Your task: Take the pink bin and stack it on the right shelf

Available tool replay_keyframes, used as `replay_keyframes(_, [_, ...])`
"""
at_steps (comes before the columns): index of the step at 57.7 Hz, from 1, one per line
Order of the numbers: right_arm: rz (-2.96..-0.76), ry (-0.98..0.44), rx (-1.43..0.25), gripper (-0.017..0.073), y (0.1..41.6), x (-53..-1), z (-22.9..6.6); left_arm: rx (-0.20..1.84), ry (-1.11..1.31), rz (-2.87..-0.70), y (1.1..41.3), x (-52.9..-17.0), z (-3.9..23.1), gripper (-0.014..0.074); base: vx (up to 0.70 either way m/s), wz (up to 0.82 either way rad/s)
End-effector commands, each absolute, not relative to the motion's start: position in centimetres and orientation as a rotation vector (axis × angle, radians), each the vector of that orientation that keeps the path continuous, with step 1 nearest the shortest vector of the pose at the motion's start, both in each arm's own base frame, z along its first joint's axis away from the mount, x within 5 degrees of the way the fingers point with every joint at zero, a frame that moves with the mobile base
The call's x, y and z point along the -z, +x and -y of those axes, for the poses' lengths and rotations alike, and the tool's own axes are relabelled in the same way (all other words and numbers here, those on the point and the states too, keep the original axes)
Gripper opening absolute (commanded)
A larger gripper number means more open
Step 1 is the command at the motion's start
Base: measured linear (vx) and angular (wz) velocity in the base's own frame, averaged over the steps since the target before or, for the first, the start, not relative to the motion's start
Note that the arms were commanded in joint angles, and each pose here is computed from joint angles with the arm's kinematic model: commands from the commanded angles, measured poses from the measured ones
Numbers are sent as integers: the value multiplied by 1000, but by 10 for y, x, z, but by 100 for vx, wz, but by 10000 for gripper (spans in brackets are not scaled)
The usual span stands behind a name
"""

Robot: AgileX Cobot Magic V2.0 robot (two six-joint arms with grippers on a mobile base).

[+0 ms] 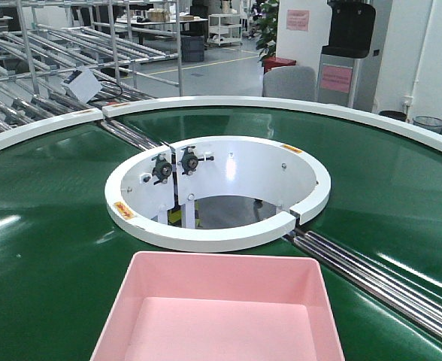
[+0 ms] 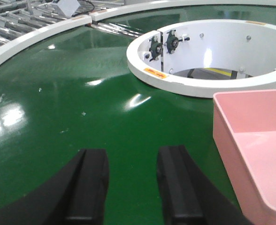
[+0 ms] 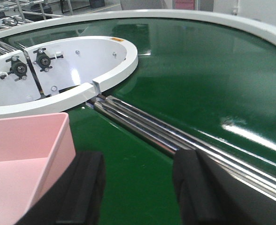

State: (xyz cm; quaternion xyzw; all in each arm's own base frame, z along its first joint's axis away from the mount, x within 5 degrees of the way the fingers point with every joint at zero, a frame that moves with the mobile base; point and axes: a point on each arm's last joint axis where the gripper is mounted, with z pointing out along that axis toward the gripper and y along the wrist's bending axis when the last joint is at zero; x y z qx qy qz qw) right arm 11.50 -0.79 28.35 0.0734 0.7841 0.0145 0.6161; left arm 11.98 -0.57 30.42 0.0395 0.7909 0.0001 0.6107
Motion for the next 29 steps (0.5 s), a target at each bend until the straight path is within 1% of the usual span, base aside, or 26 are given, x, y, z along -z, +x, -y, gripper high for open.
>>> replay_keyframes(1, [-1705,169,-39,428,120,-303,9,3,80,-1737,127,-320,6,432,0,0])
replay_keyframes(5, [-1761,129,-1,428,126,-308,9,5,93,-1759,131,-321,7,455,0,0])
replay_keyframes(9, [-1863,71,43,428,137,-313,10,-11,154,-1781,141,-326,11,468,0,0])
replay_keyframes(12, [-1938,63,29,428,151,-319,9,-22,210,-1770,150,-337,15,468,0,0])
replay_keyframes(20, [-2083,40,-81,428,194,-327,4,47,270,-1795,189,-359,33,468,0,0])
replay_keyframes(23, [-2118,0,-118,428,211,-329,2,71,303,-1817,206,-365,43,468,0,0])
replay_keyframes(29, [-2153,-24,-220,428,246,-332,-3,113,379,-1897,244,-365,67,468,0,0])
